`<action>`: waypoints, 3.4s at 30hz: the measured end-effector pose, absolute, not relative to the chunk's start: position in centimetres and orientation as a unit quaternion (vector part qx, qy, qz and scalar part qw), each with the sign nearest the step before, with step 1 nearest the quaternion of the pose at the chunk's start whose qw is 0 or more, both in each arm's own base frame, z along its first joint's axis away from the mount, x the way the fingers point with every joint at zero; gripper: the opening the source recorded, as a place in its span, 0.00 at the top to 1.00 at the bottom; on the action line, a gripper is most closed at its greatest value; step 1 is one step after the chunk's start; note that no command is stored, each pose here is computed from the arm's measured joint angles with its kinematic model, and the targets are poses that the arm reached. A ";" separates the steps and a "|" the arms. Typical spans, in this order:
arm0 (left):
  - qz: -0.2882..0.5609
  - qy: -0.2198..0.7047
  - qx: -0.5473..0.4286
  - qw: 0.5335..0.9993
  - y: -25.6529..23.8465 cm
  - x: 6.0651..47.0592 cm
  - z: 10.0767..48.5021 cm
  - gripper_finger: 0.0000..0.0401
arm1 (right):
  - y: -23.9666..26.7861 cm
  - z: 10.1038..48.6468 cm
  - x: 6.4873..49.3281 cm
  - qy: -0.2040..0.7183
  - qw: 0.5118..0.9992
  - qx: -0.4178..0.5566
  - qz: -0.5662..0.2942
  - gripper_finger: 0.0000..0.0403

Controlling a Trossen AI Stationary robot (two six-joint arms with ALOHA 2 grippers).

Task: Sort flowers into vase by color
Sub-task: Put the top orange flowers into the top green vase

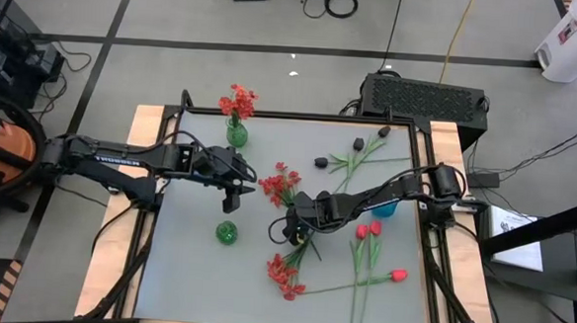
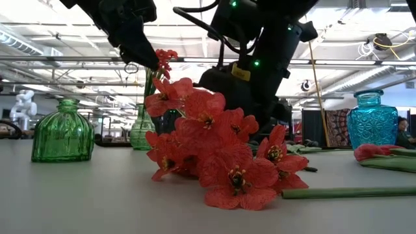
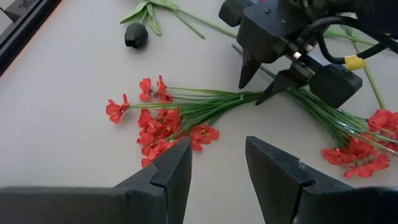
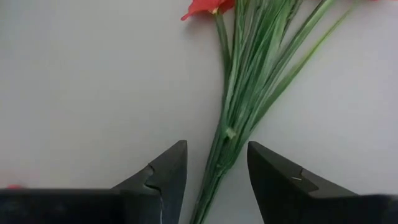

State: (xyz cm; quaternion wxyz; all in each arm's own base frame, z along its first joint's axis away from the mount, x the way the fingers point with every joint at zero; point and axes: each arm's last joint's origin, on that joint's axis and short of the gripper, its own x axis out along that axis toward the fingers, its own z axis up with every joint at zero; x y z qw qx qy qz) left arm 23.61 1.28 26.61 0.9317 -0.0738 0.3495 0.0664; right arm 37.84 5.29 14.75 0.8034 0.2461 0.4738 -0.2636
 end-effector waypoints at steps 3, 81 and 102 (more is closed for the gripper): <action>0.067 0.350 -0.074 0.932 1.3 23.6 26.6 0.61 | 5.5 14.8 37.8 0.473 0.804 0.247 -0.264 0.60; 0.064 0.310 -0.072 0.946 1.1 23.7 27.5 0.61 | 4.0 14.0 38.5 0.469 0.816 0.212 -0.264 0.99; -0.088 0.202 0.008 0.975 -3.9 17.7 32.4 0.61 | 9.3 26.8 32.2 0.287 0.905 0.058 -0.309 1.00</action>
